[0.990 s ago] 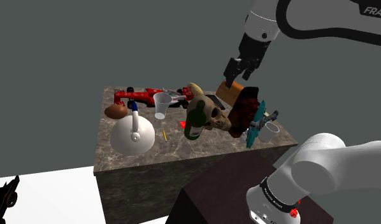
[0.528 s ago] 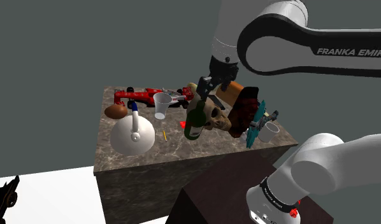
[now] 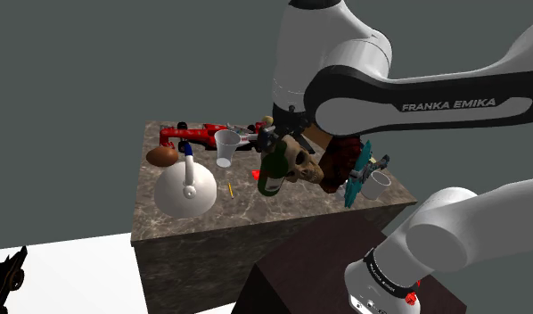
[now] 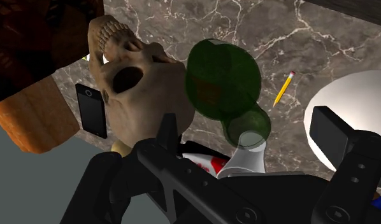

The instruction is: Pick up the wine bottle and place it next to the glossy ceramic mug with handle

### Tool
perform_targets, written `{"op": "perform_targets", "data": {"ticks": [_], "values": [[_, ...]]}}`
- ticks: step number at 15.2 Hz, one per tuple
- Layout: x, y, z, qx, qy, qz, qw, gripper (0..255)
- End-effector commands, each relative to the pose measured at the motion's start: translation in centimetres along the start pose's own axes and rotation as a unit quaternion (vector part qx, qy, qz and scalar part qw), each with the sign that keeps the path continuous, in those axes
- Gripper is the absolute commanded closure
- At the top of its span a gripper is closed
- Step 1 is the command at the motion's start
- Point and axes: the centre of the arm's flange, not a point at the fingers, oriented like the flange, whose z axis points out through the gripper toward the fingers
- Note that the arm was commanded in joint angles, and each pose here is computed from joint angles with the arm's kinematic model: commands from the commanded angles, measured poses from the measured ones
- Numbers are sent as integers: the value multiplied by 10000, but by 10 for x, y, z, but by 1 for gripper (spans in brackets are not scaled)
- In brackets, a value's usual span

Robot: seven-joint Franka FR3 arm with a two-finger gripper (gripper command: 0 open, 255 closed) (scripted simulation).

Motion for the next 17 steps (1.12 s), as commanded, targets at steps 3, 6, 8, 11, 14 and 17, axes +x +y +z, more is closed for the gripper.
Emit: {"op": "perform_targets", "data": {"ticks": [3, 6, 8, 11, 14, 17], "values": [[0, -1, 19, 0, 3, 0, 10000, 0], [0, -1, 19, 0, 3, 0, 10000, 0], [0, -1, 19, 0, 3, 0, 10000, 0], [0, -1, 19, 0, 3, 0, 10000, 255], [0, -1, 19, 0, 3, 0, 10000, 255], [0, -1, 19, 0, 3, 0, 10000, 255]]}}
